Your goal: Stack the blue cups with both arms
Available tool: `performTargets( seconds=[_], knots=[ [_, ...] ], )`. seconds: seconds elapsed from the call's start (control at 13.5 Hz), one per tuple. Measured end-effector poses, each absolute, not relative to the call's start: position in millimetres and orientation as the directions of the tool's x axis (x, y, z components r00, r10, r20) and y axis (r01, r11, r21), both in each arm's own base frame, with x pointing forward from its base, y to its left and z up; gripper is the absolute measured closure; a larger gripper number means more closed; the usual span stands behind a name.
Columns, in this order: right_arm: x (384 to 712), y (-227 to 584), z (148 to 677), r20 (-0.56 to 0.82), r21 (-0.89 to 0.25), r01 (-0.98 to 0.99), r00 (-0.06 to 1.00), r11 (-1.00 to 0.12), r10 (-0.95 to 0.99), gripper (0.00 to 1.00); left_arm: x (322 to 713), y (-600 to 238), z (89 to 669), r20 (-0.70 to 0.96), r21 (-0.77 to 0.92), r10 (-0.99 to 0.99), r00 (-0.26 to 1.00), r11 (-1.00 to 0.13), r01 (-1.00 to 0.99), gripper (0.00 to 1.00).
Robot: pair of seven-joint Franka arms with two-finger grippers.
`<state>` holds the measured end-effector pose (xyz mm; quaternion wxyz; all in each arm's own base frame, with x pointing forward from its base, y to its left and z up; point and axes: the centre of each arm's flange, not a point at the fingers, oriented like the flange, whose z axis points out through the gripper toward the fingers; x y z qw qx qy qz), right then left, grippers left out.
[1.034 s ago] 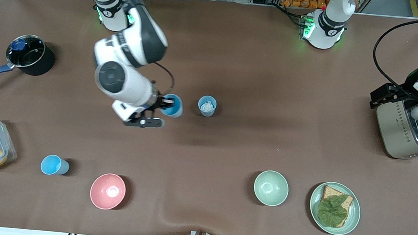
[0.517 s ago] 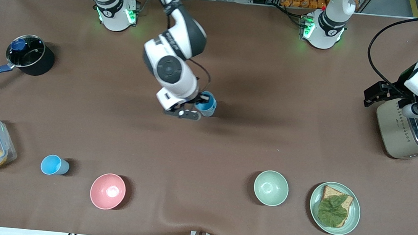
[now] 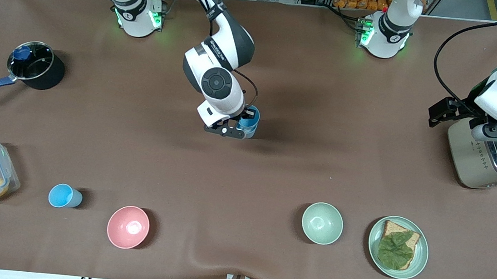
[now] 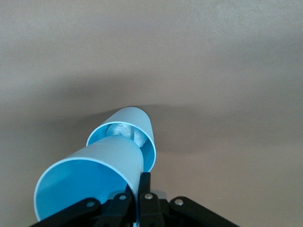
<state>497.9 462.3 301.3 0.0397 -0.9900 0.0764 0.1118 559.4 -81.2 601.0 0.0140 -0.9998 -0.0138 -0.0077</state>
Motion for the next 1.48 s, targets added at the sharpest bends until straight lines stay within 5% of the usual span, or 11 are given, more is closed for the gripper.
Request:
performTargets(
  seconds=[0.15, 0.74, 1.11, 1.48],
  knots=[
    [499.3, 460.4, 301.2, -0.228, -0.058, -0.167, 0.962, -0.984, -0.15, 0.9, 559.5, -80.8, 600.9, 0.015, -0.028, 0.028, 0.999, -0.999, 0.028, 0.0],
    [551.6, 364.2, 350.7, -0.212, 0.03, -0.045, 0.976, -0.999, -0.05, 0.02, 559.9, -79.6, 600.5, 0.015, -0.028, 0.03, 0.999, -0.999, 0.031, 0.0],
    [594.7, 189.0, 386.3, -0.24, -0.035, 0.033, 0.97, -0.999, 0.04, 0.0, 560.6, -79.6, 598.9, 0.012, -0.028, 0.03, 0.999, -0.999, 0.03, 0.0],
    [569.2, 72.7, 453.7, -0.166, -0.094, 0.017, 0.986, -0.995, 0.033, 0.0, 561.7, -79.2, 596.6, 0.008, -0.028, 0.031, 0.999, -0.999, 0.031, 0.0]
  ],
)
